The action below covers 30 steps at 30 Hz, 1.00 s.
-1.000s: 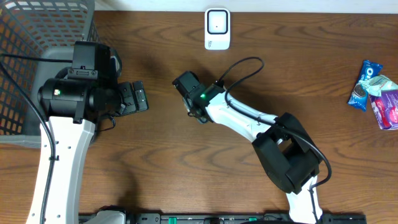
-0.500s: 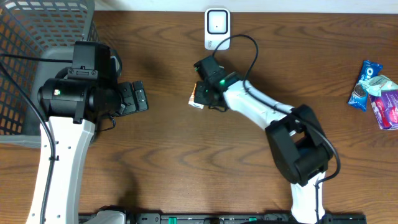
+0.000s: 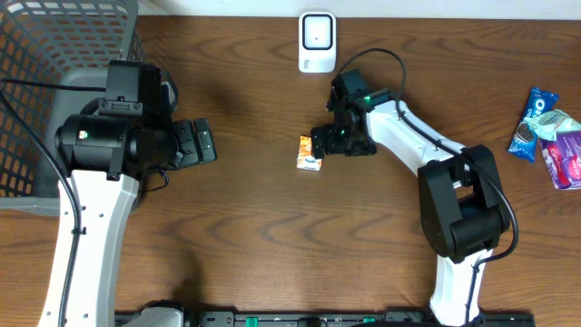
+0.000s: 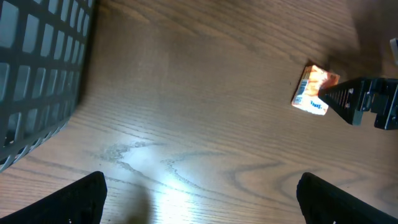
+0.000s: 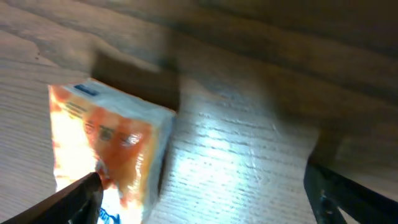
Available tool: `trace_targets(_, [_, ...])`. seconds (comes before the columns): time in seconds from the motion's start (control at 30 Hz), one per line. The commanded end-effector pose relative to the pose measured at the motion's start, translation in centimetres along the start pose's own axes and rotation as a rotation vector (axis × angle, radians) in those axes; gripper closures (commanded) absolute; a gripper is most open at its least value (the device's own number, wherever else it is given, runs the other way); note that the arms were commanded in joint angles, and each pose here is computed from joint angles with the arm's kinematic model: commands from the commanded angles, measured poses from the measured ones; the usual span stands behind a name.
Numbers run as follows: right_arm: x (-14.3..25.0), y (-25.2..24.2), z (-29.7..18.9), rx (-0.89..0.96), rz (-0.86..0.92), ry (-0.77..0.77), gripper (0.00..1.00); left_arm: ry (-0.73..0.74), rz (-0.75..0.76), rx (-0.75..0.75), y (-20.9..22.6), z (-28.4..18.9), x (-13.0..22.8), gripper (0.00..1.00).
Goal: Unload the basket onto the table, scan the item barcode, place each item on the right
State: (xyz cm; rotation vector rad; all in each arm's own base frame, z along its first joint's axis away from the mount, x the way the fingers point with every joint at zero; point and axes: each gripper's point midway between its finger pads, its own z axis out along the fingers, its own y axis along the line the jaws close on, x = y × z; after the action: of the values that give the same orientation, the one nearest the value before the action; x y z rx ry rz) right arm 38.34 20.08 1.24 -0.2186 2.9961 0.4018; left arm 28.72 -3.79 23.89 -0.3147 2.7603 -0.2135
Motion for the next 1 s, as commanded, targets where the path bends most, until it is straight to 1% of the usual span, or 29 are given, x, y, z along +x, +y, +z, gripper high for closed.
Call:
trace_targets(0.0, [-0.1, 1.4, -0.6, -0.053, -0.023, -0.016, 0.01, -0.02, 0.012, -0.001, 0.0, -0.6, -0.4, 0.02])
trace_targets(0.07, [-0.1, 2.7, -0.7, -0.127, 0.018, -0.005, 0.01, -0.02, 0.012, -0.001, 0.0, -0.6, -0.4, 0.02])
trace_targets(0.1, [0.1, 3.2, -0.8, -0.161, 0.035, 0.006, 0.04, -0.02, 0.012, -0.001, 0.0, -0.6, -0.4, 0.02])
trace_targets(0.13, [0.2, 3.7, -0.8, -0.186, 0.056, 0.016, 0.08, -0.02, 0.012, -0.001, 0.0, -0.6, -0.4, 0.02])
trace_targets(0.17, [0.3, 3.8, -0.9, -0.195, 0.081, 0.023, 0.16, -0.02, 0.012, -0.001, 0.0, -0.6, -0.4, 0.02])
trace_targets(0.3, [0.8, 3.7, -0.9, -0.187, 0.186, 0.053, 0.41, -0.02, 0.012, -0.001, 0.0, -0.6, -0.4, 0.02])
trace_targets(0.37, [0.8, 3.6, -0.8, -0.181, 0.191, 0.053, 0.48, -0.02, 0.012, -0.001, 0.0, -0.6, -0.4, 0.02])
trace_targets(0.57, [0.3, 2.7, -0.7, -0.128, 0.303, 0.031, 0.5, -0.02, 0.012, -0.001, 0.0, -0.6, -0.4, 0.02])
trace_targets(0.77, [-0.1, 2.8, -0.6, -0.136, 0.321, 0.014, 0.53, -0.02, 0.012, -0.001, 0.0, -0.6, -0.4, 0.02])
trace_targets(0.83, [-0.1, 2.9, -0.5, -0.137, 0.34, 0.013, 0.56, -0.02, 0.012, -0.001, 0.0, -0.6, -0.4, 0.02])
trace_targets(0.93, [0.3, 3.1, 0.0, -0.141, 0.343, 0.014, 0.57, -0.02, 0.012, -0.001, 0.0, -0.6, -0.4, 0.02])
trace_targets(0.97, [0.5, 3.2, 0.3, -0.14, 0.345, 0.016, 0.55, -0.02, 0.012, -0.001, 0.0, -0.6, -0.4, 0.02])
